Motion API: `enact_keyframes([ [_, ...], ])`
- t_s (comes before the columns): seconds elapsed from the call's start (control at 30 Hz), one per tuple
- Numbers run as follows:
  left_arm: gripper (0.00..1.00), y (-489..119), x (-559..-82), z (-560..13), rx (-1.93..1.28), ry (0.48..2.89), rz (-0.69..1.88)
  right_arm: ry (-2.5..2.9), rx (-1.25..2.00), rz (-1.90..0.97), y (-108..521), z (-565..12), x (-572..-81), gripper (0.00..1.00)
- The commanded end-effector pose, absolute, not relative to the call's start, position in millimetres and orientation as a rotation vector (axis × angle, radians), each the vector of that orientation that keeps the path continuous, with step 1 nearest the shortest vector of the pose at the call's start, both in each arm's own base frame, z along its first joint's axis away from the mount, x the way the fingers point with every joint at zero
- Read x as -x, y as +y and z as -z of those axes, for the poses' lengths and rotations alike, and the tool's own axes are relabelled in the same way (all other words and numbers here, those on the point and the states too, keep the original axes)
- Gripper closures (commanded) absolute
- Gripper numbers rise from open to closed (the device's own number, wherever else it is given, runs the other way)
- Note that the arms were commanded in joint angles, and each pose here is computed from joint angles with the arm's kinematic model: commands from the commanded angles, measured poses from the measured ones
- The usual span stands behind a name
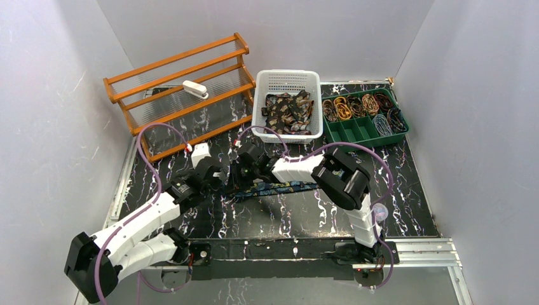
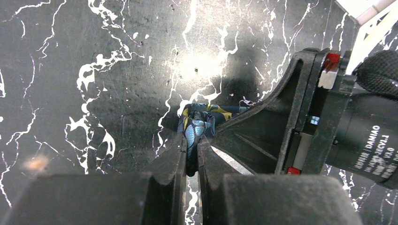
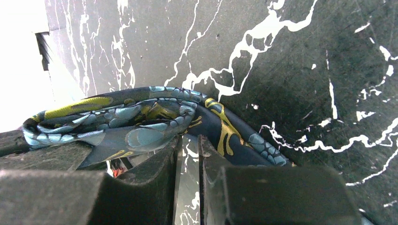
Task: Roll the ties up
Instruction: Roll the tie at the center of the board.
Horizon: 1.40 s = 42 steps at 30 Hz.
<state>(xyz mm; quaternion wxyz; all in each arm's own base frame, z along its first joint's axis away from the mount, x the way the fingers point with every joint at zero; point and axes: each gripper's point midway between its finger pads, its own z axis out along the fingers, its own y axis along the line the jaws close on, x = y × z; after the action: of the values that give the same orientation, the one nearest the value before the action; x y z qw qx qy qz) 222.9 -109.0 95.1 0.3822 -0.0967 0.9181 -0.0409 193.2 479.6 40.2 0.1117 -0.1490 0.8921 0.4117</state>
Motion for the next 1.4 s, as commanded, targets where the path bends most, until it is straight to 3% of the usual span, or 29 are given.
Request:
enact_keyframes([
  [0.0, 1.0, -100, -226, -108, 0.243, 2.289, -0.01, 2.519, 0.452, -1.249, 479, -85, -202, 0.73],
  [0.7, 1.0, -109, -231, -115, 0.131, 2.211, -0.266, 2.415, 0.146, -0.953, 328, -112, -229, 0.6],
  [1.37, 1.0, -156, -234, -100, -0.035, 2.166, -0.367, 2.367, 0.045, -0.939, 294, -119, -231, 0.53],
])
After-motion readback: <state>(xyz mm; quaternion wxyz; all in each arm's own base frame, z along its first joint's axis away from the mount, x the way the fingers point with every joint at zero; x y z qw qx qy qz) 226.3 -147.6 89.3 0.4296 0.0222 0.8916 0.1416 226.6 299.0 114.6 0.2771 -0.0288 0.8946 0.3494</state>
